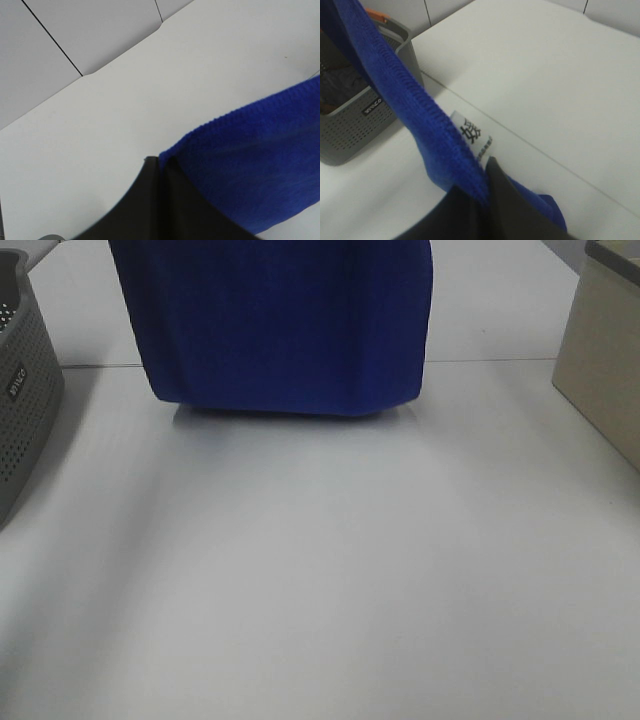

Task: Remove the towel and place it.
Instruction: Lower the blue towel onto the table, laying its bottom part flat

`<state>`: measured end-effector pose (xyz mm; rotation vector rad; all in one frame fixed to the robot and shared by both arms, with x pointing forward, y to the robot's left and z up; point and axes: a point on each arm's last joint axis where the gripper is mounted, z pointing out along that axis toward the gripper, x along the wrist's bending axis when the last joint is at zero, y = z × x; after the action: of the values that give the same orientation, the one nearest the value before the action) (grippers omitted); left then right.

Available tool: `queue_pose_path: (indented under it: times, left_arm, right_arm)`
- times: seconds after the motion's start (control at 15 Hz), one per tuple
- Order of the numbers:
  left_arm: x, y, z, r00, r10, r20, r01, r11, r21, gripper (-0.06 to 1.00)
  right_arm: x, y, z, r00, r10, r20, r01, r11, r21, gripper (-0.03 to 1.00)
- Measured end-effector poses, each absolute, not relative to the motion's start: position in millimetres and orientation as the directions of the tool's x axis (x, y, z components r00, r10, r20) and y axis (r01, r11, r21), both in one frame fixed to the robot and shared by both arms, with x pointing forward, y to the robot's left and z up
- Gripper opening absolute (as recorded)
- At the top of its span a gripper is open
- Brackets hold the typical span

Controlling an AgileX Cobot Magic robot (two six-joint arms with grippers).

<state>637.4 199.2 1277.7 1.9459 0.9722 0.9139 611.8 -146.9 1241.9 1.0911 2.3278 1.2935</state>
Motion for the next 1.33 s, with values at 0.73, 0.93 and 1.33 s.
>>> queue_pose_path:
  times: [0.73, 0.93, 1.33]
  left_arm:
    - [579.6, 201.0, 1230.4, 0.514, 0.857, -0.020, 0.604, -0.345, 0.719, 0.00]
    - [558.2, 203.5, 1215.7, 0.526, 0.848, -0.062, 0.648, -0.352, 0.675, 0.00]
    - [470.8, 217.1, 1233.8, 0.557, 0.826, -0.093, 0.606, -0.327, 0.725, 0.00]
  right_arm:
    - [575.9, -159.7, 1213.2, -0.598, 0.765, 0.239, 0.690, 0.341, 0.638, 0.02]
    - [553.5, -165.0, 1208.0, -0.590, 0.761, 0.268, 0.718, 0.344, 0.605, 0.02]
    - [480.0, -178.7, 1208.3, -0.564, 0.743, 0.360, 0.763, 0.302, 0.572, 0.02]
